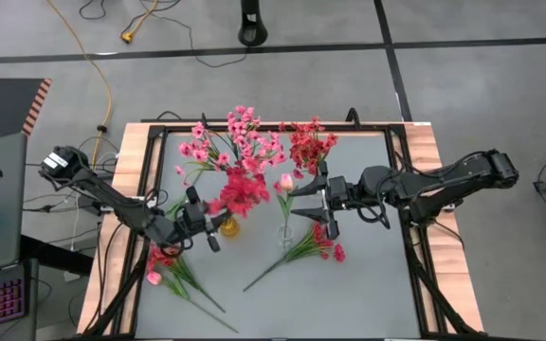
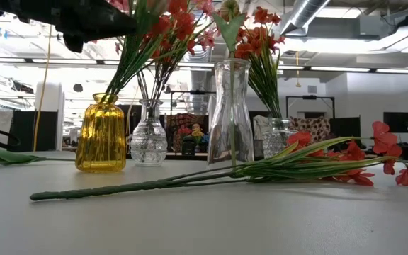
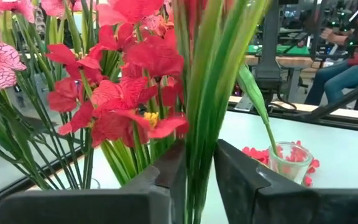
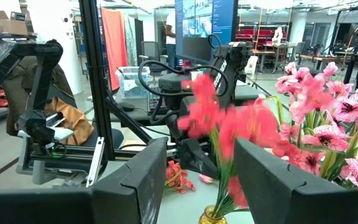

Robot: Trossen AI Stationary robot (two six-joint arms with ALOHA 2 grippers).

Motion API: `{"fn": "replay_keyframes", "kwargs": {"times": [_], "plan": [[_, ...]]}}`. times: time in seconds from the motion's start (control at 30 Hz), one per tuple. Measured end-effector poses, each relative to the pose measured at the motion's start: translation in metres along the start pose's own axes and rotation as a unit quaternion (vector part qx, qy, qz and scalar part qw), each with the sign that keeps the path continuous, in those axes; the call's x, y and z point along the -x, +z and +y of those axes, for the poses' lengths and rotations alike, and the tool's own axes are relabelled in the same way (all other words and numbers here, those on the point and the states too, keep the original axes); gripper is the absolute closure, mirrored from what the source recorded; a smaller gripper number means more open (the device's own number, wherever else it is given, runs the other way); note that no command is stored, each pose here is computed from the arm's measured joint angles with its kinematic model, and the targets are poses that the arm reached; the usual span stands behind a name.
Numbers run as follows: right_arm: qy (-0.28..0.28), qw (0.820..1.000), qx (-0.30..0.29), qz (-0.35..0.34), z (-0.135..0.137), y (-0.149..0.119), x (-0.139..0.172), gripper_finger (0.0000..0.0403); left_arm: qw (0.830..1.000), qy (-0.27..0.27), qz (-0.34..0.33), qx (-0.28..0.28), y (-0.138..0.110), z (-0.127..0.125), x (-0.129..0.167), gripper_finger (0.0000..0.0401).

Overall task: Sort flowers into vase by color
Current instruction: Put the left red flowers into the yellow vase

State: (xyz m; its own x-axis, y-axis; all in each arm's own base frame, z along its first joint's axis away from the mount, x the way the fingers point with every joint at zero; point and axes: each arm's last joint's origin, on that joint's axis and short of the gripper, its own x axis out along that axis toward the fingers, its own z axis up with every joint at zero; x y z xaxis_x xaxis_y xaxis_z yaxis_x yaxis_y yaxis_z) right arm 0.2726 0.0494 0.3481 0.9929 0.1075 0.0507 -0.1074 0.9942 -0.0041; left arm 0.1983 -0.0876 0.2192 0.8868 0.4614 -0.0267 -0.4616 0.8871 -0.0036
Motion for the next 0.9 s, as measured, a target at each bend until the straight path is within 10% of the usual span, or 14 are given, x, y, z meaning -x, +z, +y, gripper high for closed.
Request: {"fn": "replay_keyframes", "kwargs": {"times": [0.67,0.9], "plan": [[0.001,1.0,0.001,0.013,0.0,0.0,0.003,0.0188,0.994,0.03,-0.015,-0.102,0.022,-0.022,0.028,0.0216],[0.001,1.0,0.001,0.014,0.0,0.002,0.006,0.0188,0.997,0.051,-0.018,-0.046,0.031,-0.028,0.04,0.0216]]}}
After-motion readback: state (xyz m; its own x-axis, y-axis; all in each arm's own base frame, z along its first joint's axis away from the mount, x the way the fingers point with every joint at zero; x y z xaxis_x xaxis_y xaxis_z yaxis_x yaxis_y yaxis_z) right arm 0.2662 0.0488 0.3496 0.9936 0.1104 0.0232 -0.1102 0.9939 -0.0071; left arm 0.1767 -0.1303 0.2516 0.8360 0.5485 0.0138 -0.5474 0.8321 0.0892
